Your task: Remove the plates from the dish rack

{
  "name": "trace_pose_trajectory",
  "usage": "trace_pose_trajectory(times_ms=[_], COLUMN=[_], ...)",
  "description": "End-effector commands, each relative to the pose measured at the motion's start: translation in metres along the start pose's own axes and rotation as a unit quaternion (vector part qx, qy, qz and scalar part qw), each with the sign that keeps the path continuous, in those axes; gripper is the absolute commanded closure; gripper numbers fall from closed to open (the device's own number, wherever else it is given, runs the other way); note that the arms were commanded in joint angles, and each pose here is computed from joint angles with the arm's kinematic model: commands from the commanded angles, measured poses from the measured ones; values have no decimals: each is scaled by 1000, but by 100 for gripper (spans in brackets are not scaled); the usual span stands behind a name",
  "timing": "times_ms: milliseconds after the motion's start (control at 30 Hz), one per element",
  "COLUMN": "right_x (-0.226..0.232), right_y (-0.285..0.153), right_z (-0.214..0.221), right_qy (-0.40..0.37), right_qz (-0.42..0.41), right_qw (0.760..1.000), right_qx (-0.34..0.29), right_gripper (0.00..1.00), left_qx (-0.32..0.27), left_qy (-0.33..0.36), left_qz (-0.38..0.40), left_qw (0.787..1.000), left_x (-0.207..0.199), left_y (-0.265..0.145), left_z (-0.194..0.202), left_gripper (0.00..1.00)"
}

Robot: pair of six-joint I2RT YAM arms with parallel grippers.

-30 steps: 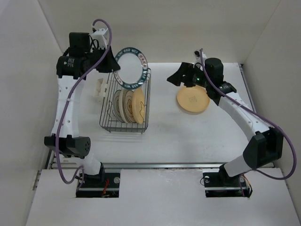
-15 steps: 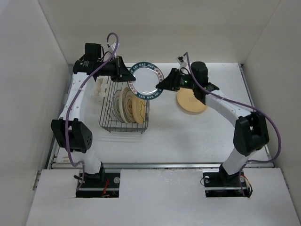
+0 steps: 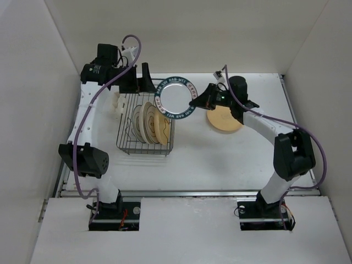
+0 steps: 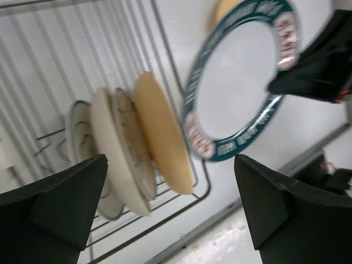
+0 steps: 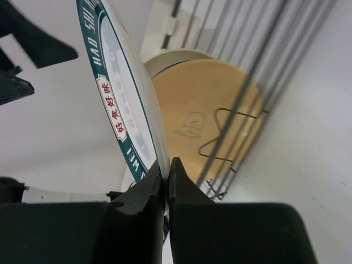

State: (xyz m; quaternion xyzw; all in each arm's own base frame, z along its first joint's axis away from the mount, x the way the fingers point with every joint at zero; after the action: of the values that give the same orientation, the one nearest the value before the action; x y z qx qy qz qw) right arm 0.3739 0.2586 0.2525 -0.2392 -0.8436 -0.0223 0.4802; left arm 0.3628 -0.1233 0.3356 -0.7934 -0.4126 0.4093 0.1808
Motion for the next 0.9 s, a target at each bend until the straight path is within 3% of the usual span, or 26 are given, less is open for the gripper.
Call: trace_pose_trajectory(times_ms=[0, 167, 367, 433, 567, 733, 833, 867], right_x=[18, -25, -89, -105, -115, -134, -146, -146], right_y=[-42, -72, -92, -100, -105, -90, -86, -86], right_z=[-34, -9, 57, 80, 104, 139, 151, 151], right_qy=[-22, 19, 64, 70, 61, 55, 58, 58], right_qz=[4, 112, 239, 280, 308, 321, 338, 338], right_qw=[997, 992, 969, 958, 949, 940, 931, 931], right_qx=[-76, -61, -12, 5, 32, 101, 124, 125], right_gripper=[100, 100, 100, 100, 100, 100, 88, 80], left_qx=[-4, -12, 29, 35, 66, 92, 122, 139], left_qy=[33, 79, 92, 96, 88, 72, 52, 46], left_qz=[-120, -235, -279, -285, -280, -228, -229, -236], left_qw=[992, 969, 956, 953, 954, 967, 964, 961], left_x=[28, 59, 88, 92, 101, 100, 105, 110], left_y=[-18, -37, -24, -24, -16, 1, 8, 13], left_z=[-1, 3, 29, 35, 52, 65, 73, 78], left_gripper=[0, 0, 2, 8, 33, 32, 31, 31])
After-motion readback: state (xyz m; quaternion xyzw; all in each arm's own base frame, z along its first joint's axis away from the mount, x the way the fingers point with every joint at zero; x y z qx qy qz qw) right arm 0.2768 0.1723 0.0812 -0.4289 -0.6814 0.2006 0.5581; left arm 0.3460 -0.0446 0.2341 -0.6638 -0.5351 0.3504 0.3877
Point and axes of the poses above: each gripper's point midway between its finger pads, its own y axis out along the fingers, its own x axis along the line the jaws close on, z = x × y, the point moved 4 cm from there along -y, back along the fingers, and after that the axes turned 3 degrees about -y, right-handed, at the moved point
